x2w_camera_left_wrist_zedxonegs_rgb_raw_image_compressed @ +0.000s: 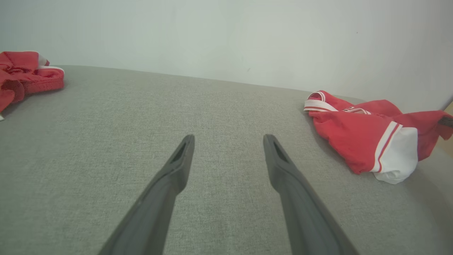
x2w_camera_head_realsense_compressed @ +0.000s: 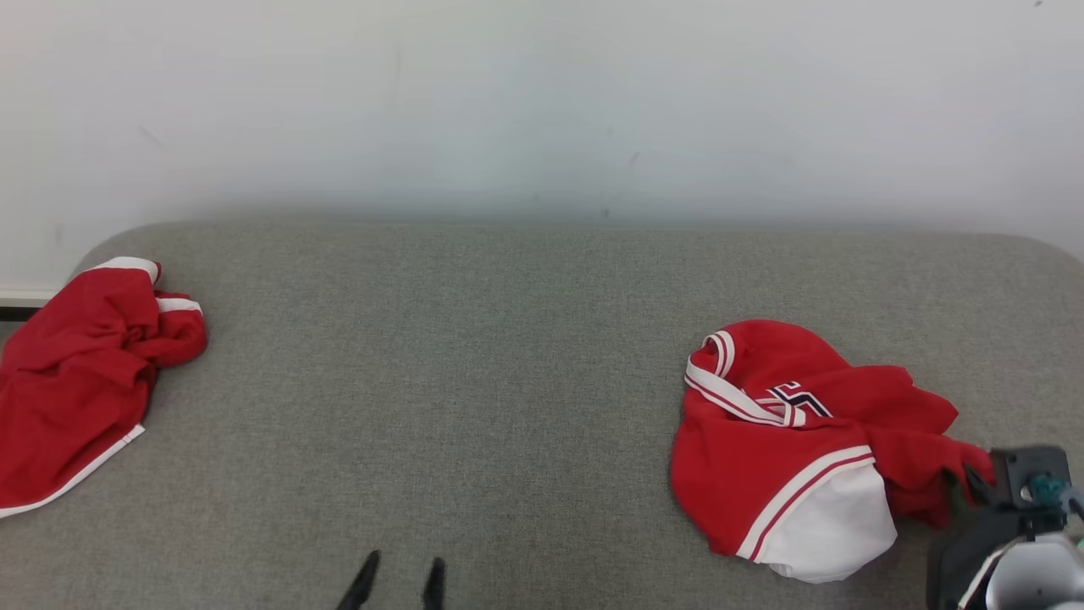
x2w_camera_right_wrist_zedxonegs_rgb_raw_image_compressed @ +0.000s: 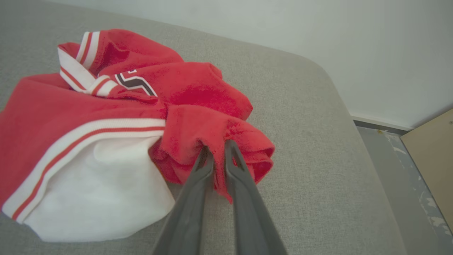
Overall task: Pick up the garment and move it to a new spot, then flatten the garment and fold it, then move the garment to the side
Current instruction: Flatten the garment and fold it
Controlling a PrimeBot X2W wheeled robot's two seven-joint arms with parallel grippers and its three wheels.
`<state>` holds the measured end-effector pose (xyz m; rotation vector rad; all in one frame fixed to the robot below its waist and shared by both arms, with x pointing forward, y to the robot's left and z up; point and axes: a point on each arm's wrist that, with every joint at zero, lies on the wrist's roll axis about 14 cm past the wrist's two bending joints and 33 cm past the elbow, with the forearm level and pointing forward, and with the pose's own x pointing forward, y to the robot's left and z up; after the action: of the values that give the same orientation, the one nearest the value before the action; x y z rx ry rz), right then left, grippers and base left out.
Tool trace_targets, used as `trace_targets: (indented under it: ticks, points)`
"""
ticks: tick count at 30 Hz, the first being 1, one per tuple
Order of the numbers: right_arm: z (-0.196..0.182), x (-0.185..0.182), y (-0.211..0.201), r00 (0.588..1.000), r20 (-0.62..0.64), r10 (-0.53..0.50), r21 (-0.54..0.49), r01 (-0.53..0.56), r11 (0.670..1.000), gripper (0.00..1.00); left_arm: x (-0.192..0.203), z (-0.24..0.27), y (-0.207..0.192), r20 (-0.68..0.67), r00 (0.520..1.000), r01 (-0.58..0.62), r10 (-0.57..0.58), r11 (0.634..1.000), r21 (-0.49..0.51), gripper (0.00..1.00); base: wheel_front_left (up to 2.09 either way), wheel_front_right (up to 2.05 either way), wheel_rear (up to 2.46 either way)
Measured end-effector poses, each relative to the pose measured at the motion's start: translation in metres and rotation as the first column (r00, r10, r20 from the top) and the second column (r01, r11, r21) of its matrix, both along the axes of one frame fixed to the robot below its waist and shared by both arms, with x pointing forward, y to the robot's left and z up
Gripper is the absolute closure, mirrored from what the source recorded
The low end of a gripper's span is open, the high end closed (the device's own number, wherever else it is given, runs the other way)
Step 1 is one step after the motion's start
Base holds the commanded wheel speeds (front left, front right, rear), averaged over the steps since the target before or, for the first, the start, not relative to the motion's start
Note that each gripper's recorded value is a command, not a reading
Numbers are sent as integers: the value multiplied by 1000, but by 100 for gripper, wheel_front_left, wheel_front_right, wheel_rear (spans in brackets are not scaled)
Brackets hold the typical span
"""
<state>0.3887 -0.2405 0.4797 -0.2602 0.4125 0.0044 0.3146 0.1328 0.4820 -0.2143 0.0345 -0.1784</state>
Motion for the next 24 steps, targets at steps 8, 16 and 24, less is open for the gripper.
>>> trace_targets:
  ticks: [8,16,24]
  points:
    - [-37,-26,2,995,-74,-68,100,76,992,0,12,2,-82,-42,961,271,-273,962,-34,0,0,0,0]
    - [-15,-40,10,994,37,-104,188,95,978,0,34,-1,-148,-86,875,478,-476,878,-3,0,0,0,0]
    - [-13,-58,-2,984,50,-171,224,156,962,0,78,7,-193,-135,820,568,-556,819,80,0,0,0,0]
